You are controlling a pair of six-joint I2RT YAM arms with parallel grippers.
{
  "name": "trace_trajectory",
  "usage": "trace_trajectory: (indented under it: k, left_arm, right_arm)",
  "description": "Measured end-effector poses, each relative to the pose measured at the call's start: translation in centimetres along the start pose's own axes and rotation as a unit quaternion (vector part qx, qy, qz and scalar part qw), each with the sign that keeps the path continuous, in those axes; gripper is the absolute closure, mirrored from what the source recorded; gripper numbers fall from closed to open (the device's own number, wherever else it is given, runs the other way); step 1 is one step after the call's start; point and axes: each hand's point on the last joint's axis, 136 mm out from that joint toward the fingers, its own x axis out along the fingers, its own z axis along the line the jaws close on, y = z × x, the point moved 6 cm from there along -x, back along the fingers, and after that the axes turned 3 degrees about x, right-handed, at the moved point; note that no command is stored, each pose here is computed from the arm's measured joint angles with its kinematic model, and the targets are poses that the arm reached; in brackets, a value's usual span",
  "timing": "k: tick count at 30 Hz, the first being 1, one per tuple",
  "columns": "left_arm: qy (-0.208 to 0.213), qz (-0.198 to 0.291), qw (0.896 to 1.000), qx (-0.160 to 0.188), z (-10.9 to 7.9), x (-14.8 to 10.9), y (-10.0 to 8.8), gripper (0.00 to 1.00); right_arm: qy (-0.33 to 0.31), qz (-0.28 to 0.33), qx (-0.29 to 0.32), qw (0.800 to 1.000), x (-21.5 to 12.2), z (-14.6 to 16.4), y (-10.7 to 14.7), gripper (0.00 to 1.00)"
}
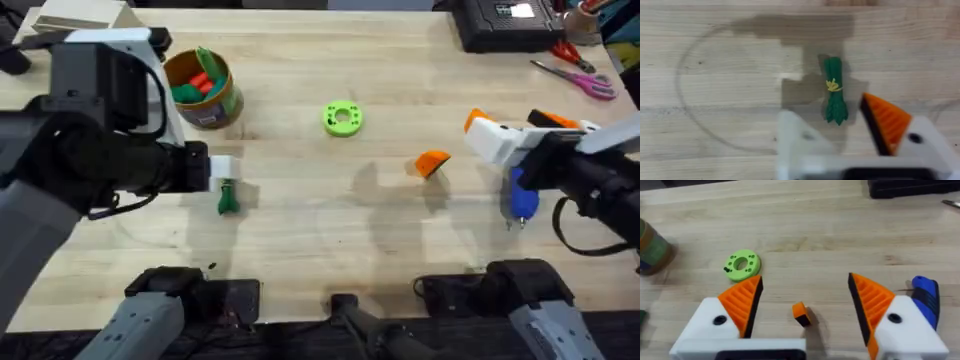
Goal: Pick up the gripper from the table and insert it into the empty holder that is missing its gripper. Then pick up a screw, insert it into the mounting hole, and use the screwdriver to tighten it. Finally, clean up the table by picking up the vegetable and placing it into the bucket.
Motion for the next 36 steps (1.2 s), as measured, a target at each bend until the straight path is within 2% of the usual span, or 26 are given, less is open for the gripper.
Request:
trace_trajectory:
  k: [3,4,6,7,9,10,14,16,17,19,22,24,26,27,29,31,32,33,35,36]
  left_arm:
    - [0.009,0.011,1.0,0.0,-0.2,0.5,-0.1,0.773]
    - [0.032,-0.001,0.999,0.011,-0.7,0.3,-0.3,0.668]
    - [0.056,-0.02,0.998,0.026,-1.4,-0.2,-0.6,0.347]
    - [0.091,-0.063,0.992,0.063,-2.6,-1.5,-0.9,0.028]
    - [0.12,-0.104,0.982,0.1,-3.6,-2.6,-1.3,0.016]
    - [0.172,-0.188,0.955,0.154,-5.5,-4.5,-2.9,0.014]
    - [0.238,-0.322,0.889,0.222,-8.1,-8.1,-6.0,0.014]
    - [0.253,-0.361,0.864,0.242,-8.7,-9.3,-6.8,0.014]
    - [0.259,-0.37,0.857,0.248,-8.9,-9.6,-7.0,0.014]
    - [0.27,-0.368,0.853,0.252,-9.1,-9.7,-6.8,0.014]
    - [0.282,-0.36,0.852,0.255,-9.2,-9.6,-6.5,0.014]
    - [0.291,-0.335,0.861,0.25,-9.3,-9.1,-5.8,0.014]
    - [0.29,-0.341,0.858,0.251,-9.3,-9.2,-5.9,0.013]
    - [0.285,-0.377,0.841,0.264,-9.5,-10.1,-6.8,0.014]
    - [0.28,-0.415,0.82,0.278,-9.8,-10.9,-7.3,0.014]
    - [0.276,-0.448,0.799,0.291,-10.0,-11.3,-7.0,0.014]
    - [0.275,-0.484,0.771,0.309,-10.3,-10.7,-5.5,0.014]
    - [0.282,-0.507,0.749,0.321,-10.8,-9.3,-3.6,0.014]
    - [0.289,-0.513,0.745,0.314,-11.0,-8.0,-2.3,0.014]
    - [0.295,-0.516,0.746,0.3,-11.1,-6.6,-0.6,0.014]
  right_arm:
    - [0.0,0.0,0.0,1.0,0.0,0.0,0.0,0.012]
    - [0.0,0.0,0.0,1.0,0.0,0.0,0.0,0.013]
    - [0.0,0.0,0.0,1.0,0.0,0.0,0.0,0.013]
    - [0.0,0.0,0.0,1.0,0.0,0.0,0.0,0.012]
    - [0.0,0.0,0.0,1.0,0.0,0.0,0.0,0.012]
    - [0.0,0.0,0.0,1.0,0.0,0.0,0.0,0.013]
    - [0.0,0.0,0.0,1.0,0.0,0.0,0.0,0.013]
    - [0.0,0.0,0.0,1.0,0.0,0.0,0.0,0.013]
    - [0.0,0.0,0.0,1.0,0.0,0.0,0.0,0.013]
    - [0.0,0.0,0.0,1.0,0.0,0.0,0.0,0.013]
    - [0.0,0.0,0.0,1.0,0.0,0.0,0.0,0.012]
    - [0.0,0.002,0.0,1.0,0.0,0.0,0.1,0.012]
    - [0.0,0.002,0.0,1.0,0.0,0.0,0.1,0.012]
    - [0.0,0.002,0.0,1.0,0.0,0.0,0.1,0.012]
    - [0.0,0.002,0.0,1.0,0.0,0.0,0.1,0.012]
    - [0.0,0.002,0.0,1.0,0.0,0.0,0.1,0.012]
    - [0.0,0.002,0.0,1.0,0.0,0.0,0.1,0.013]
    - [0.0,0.002,0.0,1.0,0.0,0.0,0.1,0.013]
    - [0.0,0.002,0.0,1.0,0.0,0.0,0.1,0.013]
    - [0.0,0.002,0.0,1.0,0.0,0.0,0.1,0.013]
